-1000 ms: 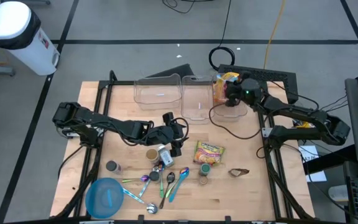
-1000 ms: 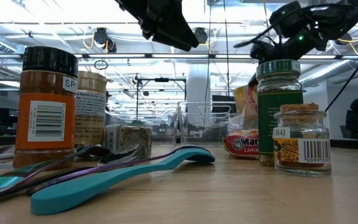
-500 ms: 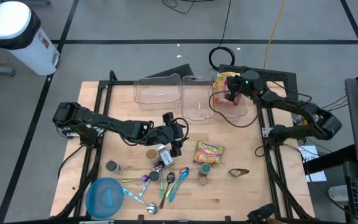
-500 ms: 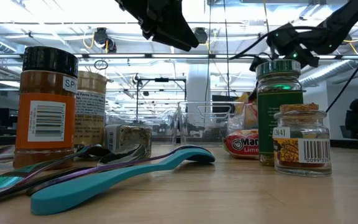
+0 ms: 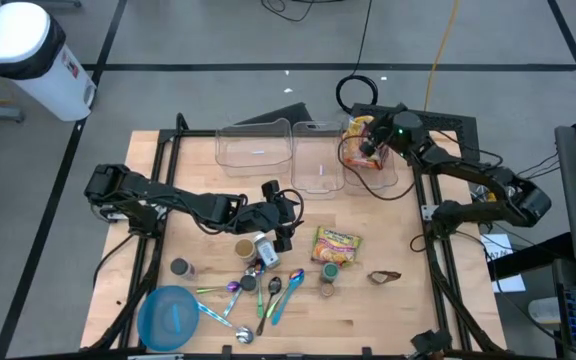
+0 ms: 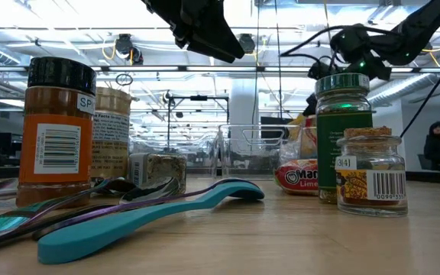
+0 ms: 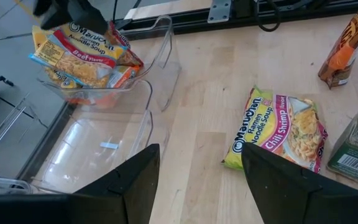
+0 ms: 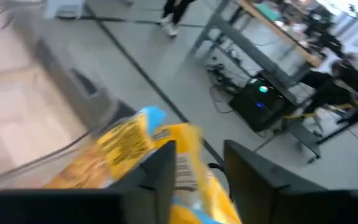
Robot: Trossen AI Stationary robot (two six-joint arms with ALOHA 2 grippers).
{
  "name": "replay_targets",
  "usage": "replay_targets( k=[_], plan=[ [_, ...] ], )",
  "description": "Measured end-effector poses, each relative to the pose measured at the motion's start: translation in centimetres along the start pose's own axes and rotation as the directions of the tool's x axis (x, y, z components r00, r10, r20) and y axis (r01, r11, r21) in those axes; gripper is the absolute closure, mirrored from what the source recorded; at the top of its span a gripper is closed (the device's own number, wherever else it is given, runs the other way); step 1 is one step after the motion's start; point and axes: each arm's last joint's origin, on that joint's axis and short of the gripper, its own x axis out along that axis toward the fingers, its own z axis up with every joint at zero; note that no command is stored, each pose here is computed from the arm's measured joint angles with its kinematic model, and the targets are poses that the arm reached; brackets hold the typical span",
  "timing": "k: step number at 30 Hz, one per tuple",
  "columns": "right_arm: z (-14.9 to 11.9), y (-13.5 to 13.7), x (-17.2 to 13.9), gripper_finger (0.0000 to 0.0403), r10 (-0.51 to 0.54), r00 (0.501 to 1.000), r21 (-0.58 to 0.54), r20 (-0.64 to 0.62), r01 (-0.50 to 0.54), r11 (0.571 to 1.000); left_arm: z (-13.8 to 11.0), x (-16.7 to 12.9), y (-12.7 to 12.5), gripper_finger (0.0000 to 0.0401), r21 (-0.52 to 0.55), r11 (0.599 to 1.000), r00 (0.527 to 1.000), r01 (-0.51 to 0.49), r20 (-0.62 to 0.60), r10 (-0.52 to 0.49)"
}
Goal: Pick & Place Food Item
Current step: Adjust the blue noodle pack in the right transparent bin, then put the green noodle pack into the right transparent bin
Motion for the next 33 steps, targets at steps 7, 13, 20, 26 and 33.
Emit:
replay_targets(
  k=[7, 13, 20, 26, 33],
  plan=[
    [1.7, 0.1, -2.0, 0.0155, -0.055, 0.997, 0.041, 0.062, 0.053, 0.998, 0.0, 0.0, 0.0, 0.0166, 0.002, 1.0, 1.0, -0.001, 0.0, 0.001],
    [4.3, 3.0, -5.9, 0.0119, 0.115, 0.972, 0.038, 0.206, -0.125, 0.991, 0.0, 0.2, 0.4, 0.0167, -0.008, 1.0, 1.0, -0.011, -0.003, 0.011],
    [5.1, 9.0, -11.2, 0.0124, 0.515, 0.824, -0.129, 0.235, -0.499, 0.857, 0.0, 0.3, 0.6, 0.0167, -0.041, 0.999, 1.0, -0.016, -0.004, 0.016],
    [3.6, 13.8, -14.4, 0.013, 0.73, 0.681, -0.162, 0.065, -0.714, 0.681, 0.0, 0.3, 0.6, 0.0167, -0.046, 0.999, 1.0, -0.016, -0.004, 0.016],
    [1.0, 17.4, -15.5, 0.0131, 0.78, 0.598, -0.115, -0.185, -0.801, 0.587, 0.0, 0.3, 0.6, 0.0167, -0.051, 0.999, 1.0, -0.016, -0.004, 0.016]
  ],
)
